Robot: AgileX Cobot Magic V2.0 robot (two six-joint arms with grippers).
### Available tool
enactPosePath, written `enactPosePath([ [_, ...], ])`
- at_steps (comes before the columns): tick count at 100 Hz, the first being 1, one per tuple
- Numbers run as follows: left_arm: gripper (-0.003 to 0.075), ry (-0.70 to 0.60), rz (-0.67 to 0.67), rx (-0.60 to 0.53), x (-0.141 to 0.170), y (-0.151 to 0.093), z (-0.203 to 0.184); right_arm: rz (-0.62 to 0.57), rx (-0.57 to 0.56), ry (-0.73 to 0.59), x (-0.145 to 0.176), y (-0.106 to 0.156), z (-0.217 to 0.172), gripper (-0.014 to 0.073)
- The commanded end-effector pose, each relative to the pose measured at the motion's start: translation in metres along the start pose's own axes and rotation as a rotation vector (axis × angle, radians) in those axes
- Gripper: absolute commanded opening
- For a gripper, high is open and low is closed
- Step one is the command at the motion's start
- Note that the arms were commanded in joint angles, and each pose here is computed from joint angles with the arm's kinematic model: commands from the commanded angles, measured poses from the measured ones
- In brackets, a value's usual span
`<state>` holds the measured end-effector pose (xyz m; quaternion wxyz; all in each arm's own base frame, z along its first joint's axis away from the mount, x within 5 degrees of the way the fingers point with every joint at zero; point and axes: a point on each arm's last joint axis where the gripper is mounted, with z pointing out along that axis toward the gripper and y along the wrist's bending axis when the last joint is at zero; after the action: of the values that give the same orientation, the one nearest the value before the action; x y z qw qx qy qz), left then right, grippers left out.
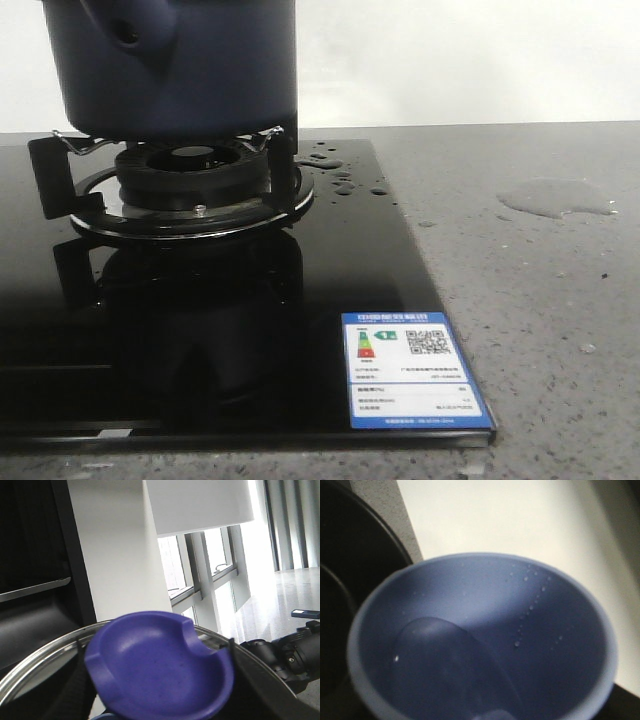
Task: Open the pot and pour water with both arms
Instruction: 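Tilt the cup with the right gripper, pouring water into the saucepan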
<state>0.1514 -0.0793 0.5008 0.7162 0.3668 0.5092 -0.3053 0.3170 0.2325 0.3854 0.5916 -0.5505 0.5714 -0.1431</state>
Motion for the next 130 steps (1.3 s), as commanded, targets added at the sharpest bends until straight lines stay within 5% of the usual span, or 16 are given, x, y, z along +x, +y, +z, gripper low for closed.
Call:
enactPosePath([
  [1,0.0295,-0.102,-0.02,-0.021,-0.021,-0.003,-0.004,-0.098,0.142,-0.173,-0.026,-0.028,-0.02,0.0267],
  [92,0.0295,-0.101,-0.021,-0.009,-0.021,-0.004,-0.004,-0.975,0.222,-0.029,-0.016,-0.018,0.005,0.0267],
  [130,0.0295,-0.101,-0.021,-0.005,-0.021,-0.005,-0.004,-1.05,0.234,-0.02,-0.016,-0.019,0.004,0.0267],
])
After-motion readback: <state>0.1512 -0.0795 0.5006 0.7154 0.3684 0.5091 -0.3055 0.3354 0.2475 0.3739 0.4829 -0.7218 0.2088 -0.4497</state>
